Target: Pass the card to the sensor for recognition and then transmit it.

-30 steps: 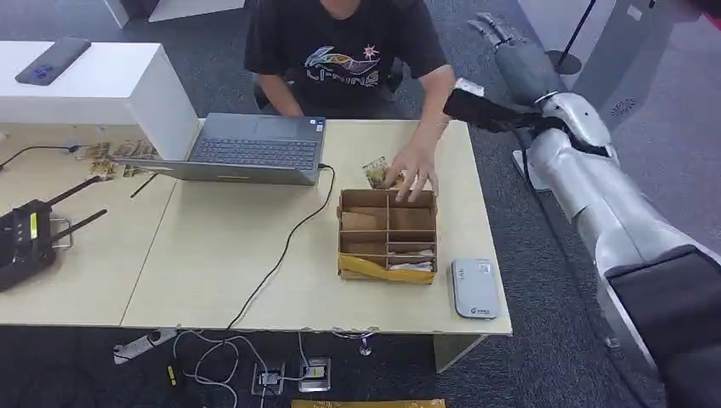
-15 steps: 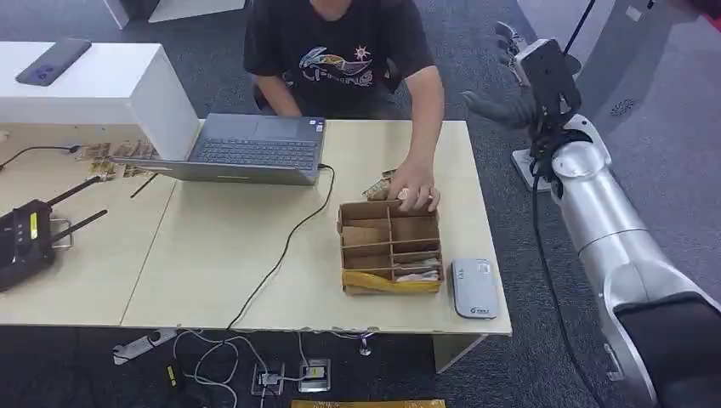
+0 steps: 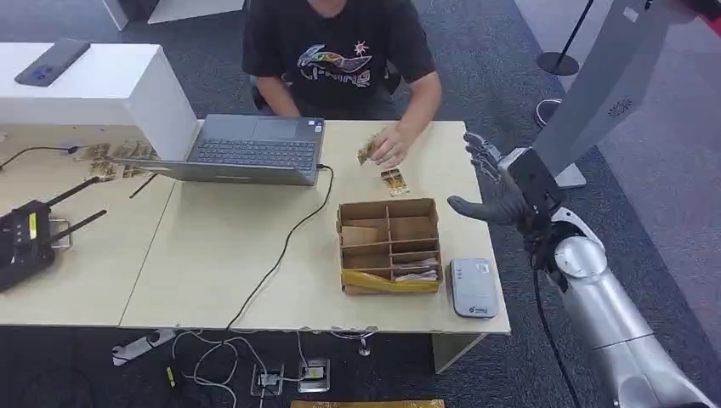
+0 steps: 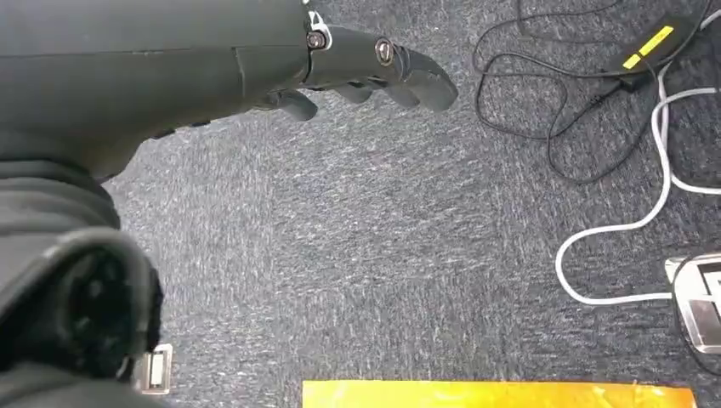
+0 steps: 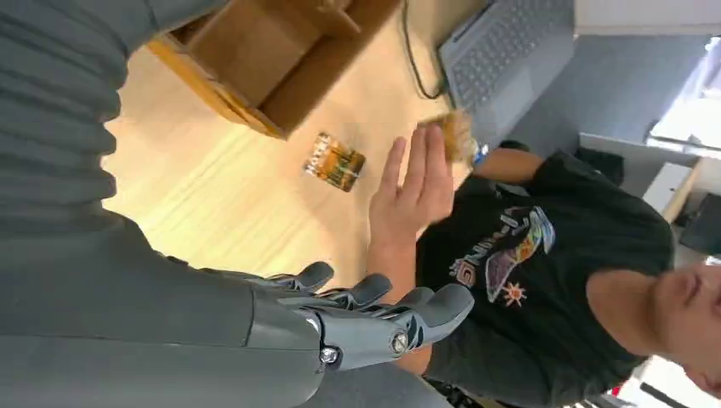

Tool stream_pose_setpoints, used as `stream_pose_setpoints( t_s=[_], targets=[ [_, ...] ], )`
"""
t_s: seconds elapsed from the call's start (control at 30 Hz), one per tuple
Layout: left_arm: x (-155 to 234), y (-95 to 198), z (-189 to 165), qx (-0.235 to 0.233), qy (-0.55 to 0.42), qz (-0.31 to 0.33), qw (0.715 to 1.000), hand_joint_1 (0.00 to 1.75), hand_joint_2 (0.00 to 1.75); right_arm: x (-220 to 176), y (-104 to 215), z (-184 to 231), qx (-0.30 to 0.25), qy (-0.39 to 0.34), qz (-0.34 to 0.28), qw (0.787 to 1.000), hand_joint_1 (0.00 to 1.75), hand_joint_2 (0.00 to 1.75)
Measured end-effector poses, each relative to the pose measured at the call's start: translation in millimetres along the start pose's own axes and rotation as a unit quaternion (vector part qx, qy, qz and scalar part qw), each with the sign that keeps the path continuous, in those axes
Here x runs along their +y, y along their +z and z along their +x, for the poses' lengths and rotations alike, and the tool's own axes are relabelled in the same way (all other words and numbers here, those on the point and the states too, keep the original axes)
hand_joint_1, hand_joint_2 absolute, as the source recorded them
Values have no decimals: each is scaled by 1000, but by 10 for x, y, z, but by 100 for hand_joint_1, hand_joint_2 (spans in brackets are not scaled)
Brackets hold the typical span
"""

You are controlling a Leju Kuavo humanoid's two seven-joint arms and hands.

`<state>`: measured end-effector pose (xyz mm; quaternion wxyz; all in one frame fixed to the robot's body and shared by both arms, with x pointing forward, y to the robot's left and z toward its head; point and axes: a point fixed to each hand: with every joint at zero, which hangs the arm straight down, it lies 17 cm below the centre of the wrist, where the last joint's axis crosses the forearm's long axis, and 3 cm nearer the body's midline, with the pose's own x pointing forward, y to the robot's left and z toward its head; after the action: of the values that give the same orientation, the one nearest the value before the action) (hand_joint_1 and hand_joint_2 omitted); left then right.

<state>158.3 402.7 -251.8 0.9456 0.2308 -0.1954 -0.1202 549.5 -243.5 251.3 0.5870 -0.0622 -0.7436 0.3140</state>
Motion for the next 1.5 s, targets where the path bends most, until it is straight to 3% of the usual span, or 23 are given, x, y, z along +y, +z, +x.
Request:
stream_pose_setpoints(
  t_s=[0.53, 1.0, 1.37, 1.5],
  targets=[
    [11, -4, 14, 0, -1, 3, 1000, 0, 0, 443, 409, -225, 17, 190, 69, 979, 0, 175],
    [21, -8, 30, -2, -3, 5, 1000, 0, 0, 688, 534, -264, 13, 218, 96, 971, 0, 175],
    [-12, 1, 34, 0, -4, 3, 1000, 0, 0, 570, 668, -489, 78, 393, 63, 914, 0, 175],
    [-24, 5, 41, -1, -3, 3, 1000, 0, 0, 537, 713, -533, 90, 426, 47, 899, 0, 175]
  ],
)
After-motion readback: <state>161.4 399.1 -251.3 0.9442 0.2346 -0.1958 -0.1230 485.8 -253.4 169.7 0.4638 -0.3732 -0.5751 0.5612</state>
